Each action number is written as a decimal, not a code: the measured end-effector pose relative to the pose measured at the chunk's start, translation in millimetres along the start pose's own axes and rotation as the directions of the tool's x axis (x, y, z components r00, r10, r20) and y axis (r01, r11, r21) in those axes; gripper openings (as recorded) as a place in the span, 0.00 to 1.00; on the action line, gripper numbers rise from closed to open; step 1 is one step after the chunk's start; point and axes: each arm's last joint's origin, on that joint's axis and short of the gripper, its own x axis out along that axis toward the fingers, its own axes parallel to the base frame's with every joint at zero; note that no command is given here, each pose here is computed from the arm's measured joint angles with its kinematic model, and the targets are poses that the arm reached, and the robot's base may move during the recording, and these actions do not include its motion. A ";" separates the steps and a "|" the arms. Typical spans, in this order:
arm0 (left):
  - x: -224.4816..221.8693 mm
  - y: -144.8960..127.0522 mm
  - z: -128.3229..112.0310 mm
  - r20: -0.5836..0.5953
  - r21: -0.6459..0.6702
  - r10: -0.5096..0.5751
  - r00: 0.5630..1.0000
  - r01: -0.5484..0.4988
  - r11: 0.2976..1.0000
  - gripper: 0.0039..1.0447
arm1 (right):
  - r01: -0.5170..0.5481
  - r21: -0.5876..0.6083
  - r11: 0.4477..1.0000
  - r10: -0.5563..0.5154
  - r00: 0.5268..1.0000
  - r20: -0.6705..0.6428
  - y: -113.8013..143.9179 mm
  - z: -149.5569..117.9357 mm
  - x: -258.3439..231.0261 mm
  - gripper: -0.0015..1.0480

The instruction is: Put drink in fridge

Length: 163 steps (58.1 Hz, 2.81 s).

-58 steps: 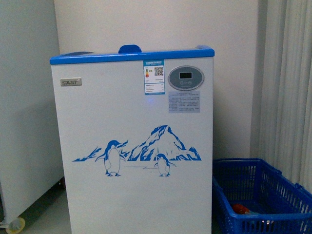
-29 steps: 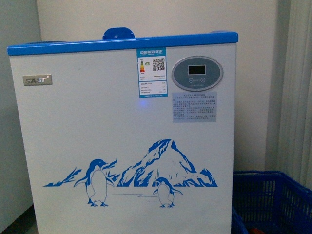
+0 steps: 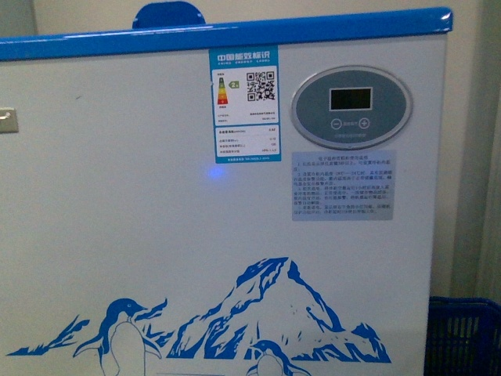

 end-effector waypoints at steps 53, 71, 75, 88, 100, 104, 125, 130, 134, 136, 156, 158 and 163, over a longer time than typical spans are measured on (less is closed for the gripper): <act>0.0 0.0 0.1 0.000 0.000 0.000 1.000 0.000 1.000 0.92 | 0.110 -0.448 0.887 -0.386 0.708 -0.591 -81.4 -76.8 158.6 0.93; 0.0 0.0 0.1 0.000 0.000 0.000 1.000 0.000 1.000 0.92 | -0.132 -0.578 0.805 -0.409 0.583 -0.702 -82.3 -157.5 237.9 0.93; 0.0 0.0 0.0 0.000 0.000 0.000 1.000 0.000 1.000 0.92 | -0.144 -0.597 0.789 -0.423 0.578 -0.698 -81.2 -167.2 252.7 0.93; 0.0 0.0 0.0 0.000 0.000 0.000 1.000 0.000 1.000 0.92 | -0.185 -0.606 0.774 -0.440 0.531 -0.724 -83.4 -217.4 301.2 0.93; 0.0 0.0 0.1 0.000 0.000 0.000 1.000 0.000 1.000 0.92 | -0.214 -0.597 0.773 -0.449 0.481 -0.753 -90.6 -264.2 340.6 0.93; 0.0 0.0 -0.1 -0.001 0.000 0.000 1.000 0.000 1.000 0.92 | -0.214 -0.599 0.772 -0.455 0.472 -0.755 -94.2 -275.9 353.8 0.93; 0.0 0.0 0.1 0.000 0.000 0.000 1.000 0.000 1.000 0.92 | -0.208 -0.582 0.786 -0.468 0.415 -0.780 -110.7 -316.6 386.5 0.93; 0.0 0.0 0.1 0.000 0.000 0.000 1.000 0.000 1.000 0.92 | -0.206 -0.571 0.795 -0.465 0.399 -0.790 -112.9 -325.5 390.8 0.93; 0.0 0.0 0.1 0.000 0.000 0.000 1.000 0.000 1.000 0.92 | -0.204 -0.564 0.800 -0.462 0.390 -0.797 -113.6 -330.8 392.8 0.93; 0.0 0.0 0.1 0.000 0.000 0.000 1.000 0.000 1.000 0.92 | -0.206 -0.554 0.806 -0.455 0.382 -0.804 -114.1 -335.4 395.0 0.93; 0.0 0.0 0.1 0.000 0.000 0.000 1.000 0.000 1.000 0.92 | -0.180 -0.508 0.843 -0.427 0.351 -0.833 -125.4 -349.9 412.5 0.93; 0.0 0.0 0.0 0.000 0.000 0.000 1.000 0.000 1.000 0.92 | -0.170 -0.506 0.846 -0.427 0.353 -0.832 -126.4 -349.7 414.9 0.93; 0.0 0.0 0.1 0.000 0.000 0.000 1.000 0.000 1.000 0.92 | -0.151 -0.493 0.857 -0.422 0.345 -0.838 -127.6 -350.9 417.9 0.93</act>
